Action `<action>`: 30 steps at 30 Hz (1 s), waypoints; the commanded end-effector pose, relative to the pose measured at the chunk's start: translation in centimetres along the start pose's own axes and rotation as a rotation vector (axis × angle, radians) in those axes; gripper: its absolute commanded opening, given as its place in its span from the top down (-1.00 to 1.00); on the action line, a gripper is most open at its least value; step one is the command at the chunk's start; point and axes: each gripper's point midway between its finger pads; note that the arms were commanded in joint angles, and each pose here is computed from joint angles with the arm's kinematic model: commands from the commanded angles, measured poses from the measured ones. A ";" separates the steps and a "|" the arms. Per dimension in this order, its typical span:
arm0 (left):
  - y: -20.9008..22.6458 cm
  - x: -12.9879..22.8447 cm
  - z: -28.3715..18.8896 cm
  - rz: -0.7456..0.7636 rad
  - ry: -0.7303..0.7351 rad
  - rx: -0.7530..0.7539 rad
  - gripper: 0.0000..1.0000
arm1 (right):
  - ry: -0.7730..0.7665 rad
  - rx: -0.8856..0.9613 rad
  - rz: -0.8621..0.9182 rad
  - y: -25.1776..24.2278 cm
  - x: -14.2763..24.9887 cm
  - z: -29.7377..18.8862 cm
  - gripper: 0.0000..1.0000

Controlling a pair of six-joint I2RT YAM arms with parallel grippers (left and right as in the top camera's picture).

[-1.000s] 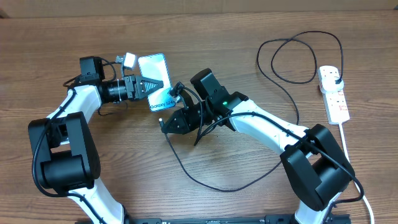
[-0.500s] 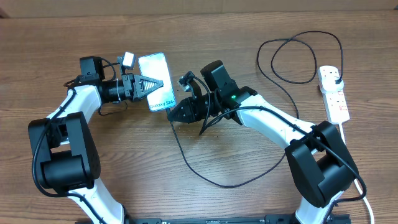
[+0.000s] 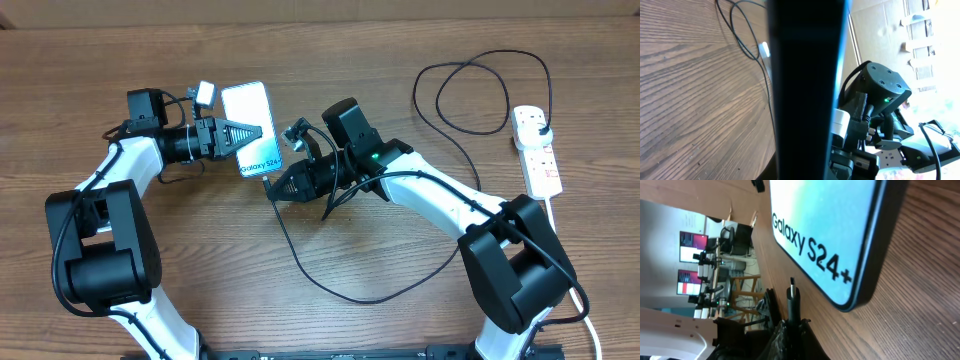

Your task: Plug charger to phone and switch on socket

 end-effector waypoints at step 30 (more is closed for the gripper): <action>-0.7 0.4 0.8 -0.087 0.029 0.038 0.92 | -0.035 -0.001 -0.037 0.7 -0.9 -0.6 0.93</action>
Point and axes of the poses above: each gripper's point midway between its finger pads, its own z axis out along the fingers, its own y axis along the line the jaws close on, x = y × z, and after that the axes turned 3 degrees about -z, right-handed
